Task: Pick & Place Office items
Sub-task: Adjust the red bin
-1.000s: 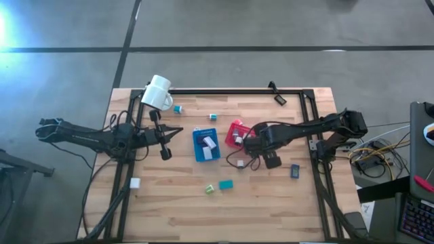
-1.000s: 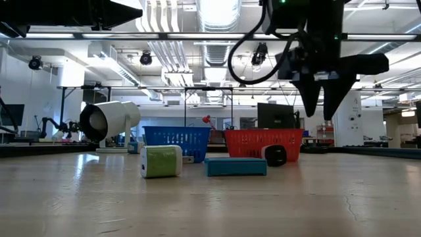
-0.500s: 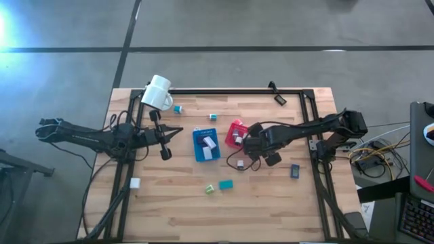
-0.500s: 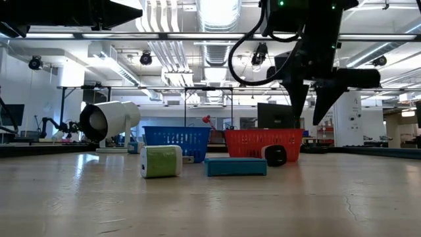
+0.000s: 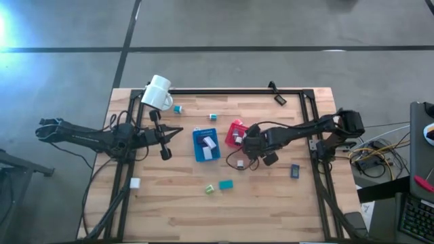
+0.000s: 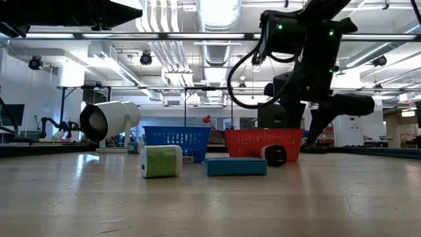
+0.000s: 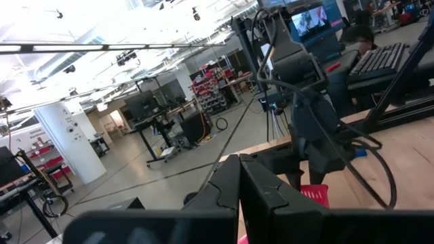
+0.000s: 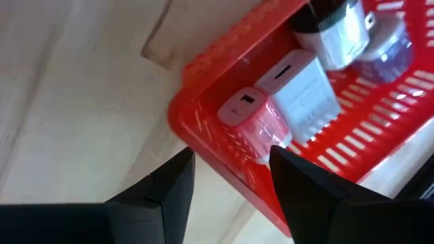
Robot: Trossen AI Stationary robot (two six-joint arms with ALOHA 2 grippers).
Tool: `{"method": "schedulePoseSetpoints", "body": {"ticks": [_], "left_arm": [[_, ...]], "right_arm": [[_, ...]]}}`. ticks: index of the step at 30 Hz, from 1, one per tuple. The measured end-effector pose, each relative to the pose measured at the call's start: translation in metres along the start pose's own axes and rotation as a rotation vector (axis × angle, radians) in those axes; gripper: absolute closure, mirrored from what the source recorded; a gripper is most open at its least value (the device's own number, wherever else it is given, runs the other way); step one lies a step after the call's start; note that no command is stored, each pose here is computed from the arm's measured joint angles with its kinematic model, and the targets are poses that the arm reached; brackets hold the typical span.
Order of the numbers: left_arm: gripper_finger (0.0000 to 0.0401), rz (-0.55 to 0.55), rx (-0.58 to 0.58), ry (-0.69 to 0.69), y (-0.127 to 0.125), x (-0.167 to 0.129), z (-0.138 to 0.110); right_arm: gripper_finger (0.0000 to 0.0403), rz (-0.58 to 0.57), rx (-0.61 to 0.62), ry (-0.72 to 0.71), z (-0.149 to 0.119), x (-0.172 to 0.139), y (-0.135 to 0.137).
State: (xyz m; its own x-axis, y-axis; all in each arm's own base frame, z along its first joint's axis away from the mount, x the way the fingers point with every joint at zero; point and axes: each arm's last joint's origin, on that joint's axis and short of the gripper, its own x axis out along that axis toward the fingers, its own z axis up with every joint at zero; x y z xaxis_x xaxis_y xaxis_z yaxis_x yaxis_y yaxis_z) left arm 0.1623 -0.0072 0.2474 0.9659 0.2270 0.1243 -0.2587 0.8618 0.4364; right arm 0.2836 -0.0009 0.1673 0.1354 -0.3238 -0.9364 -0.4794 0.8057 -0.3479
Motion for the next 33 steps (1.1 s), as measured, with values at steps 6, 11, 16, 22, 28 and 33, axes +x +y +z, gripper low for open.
{"method": "schedulePoseSetpoints", "body": {"ticks": [6, 11, 16, 22, 28, 33], "left_arm": [[0.0394, 0.0, 0.0, 0.0, 0.0, 0.0, 0.0], [0.0394, 0.0, 0.0, 0.0, 0.0, 0.0, 0.0], [0.0394, 0.0, 0.0, 0.0, 0.0, 0.0, 0.0], [0.0394, 0.0, 0.0, -0.001, 0.0, 0.0, 0.0], [0.0394, 0.0, 0.0, -0.001, 0.0, 0.0, 0.0], [0.0394, 0.0, -0.001, -0.001, 0.0, 0.0, 0.0]], "right_arm": [[0.0289, 0.027, 0.064, -0.055, 0.007, -0.005, -0.004], [0.035, 0.058, 0.115, -0.109, 0.012, -0.009, -0.006], [0.0389, 0.102, 0.209, -0.128, 0.014, -0.012, -0.007], [0.0388, 0.122, 0.306, -0.2, 0.021, -0.017, -0.012], [0.0385, 0.194, 0.363, -0.257, 0.027, -0.015, -0.012], [0.035, 0.275, 0.38, -0.237, 0.036, 0.0, -0.009]]}}
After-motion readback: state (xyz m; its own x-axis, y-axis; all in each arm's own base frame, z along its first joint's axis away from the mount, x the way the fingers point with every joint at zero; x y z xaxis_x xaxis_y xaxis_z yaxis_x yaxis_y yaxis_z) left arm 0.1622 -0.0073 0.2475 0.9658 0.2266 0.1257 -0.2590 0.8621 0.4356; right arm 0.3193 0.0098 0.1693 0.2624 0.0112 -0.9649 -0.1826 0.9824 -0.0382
